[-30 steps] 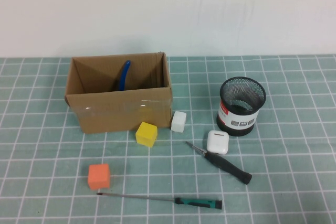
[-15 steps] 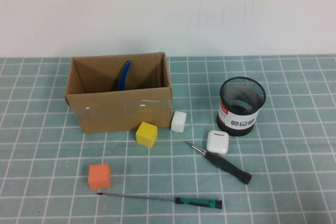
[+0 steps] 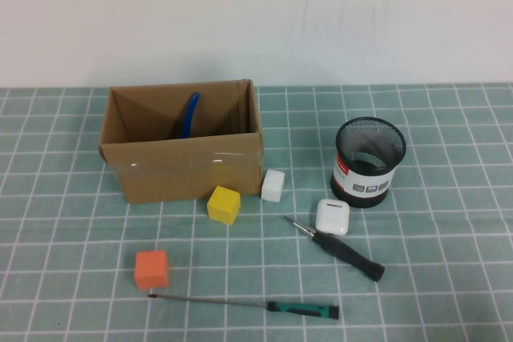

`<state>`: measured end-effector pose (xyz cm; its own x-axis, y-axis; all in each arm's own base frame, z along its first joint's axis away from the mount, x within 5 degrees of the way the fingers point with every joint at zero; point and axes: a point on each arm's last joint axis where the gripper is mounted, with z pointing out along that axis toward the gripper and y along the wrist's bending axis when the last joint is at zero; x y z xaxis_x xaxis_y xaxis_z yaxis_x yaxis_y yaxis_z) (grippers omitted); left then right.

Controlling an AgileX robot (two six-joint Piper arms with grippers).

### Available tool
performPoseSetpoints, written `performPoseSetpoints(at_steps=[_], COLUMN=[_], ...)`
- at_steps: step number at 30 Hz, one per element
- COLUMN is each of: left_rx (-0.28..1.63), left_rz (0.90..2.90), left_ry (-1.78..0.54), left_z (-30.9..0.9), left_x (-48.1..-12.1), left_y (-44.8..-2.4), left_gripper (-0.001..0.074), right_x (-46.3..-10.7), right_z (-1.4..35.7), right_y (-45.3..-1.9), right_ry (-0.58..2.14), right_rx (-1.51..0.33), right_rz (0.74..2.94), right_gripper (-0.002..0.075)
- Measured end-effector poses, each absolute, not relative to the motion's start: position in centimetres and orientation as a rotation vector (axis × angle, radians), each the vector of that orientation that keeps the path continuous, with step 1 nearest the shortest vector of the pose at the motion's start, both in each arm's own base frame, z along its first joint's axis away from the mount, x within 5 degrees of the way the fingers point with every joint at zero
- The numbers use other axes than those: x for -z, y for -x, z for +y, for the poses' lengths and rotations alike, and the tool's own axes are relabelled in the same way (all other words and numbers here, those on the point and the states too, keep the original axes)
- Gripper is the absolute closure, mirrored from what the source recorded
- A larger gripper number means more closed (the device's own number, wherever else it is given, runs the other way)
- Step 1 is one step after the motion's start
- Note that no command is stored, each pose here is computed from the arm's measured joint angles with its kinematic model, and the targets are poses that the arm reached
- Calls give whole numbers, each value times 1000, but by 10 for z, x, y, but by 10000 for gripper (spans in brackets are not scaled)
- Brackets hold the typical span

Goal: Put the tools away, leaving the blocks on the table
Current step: Pick up the black Screwdriver from the table

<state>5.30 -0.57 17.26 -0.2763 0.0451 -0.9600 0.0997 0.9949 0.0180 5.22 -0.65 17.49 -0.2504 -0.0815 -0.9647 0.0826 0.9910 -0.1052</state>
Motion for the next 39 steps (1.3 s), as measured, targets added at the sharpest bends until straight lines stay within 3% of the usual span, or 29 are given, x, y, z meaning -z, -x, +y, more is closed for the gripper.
performPoseSetpoints(at_steps=[19,28,35,39], left_rx=[53,53,53,53], left_rz=[1852,1854,1854,1854], left_ry=[-105,-105,-105,-105], left_z=[-6,-6,-6,-6], left_x=[-173,-172,-172,-172], left_y=[-53,-53,-53,-53], left_gripper=[736,736,736,736], right_x=[-178,-228,-269,-280], right_z=[-7,-4,-4,-5], right_y=[-53,-53,-61,-73], right_ry=[20,-177,-214,-401], right_rx=[178,-57,-103,-302], right_rz=[1783,1534,1495,1509], right_gripper=[735,735,735,735])
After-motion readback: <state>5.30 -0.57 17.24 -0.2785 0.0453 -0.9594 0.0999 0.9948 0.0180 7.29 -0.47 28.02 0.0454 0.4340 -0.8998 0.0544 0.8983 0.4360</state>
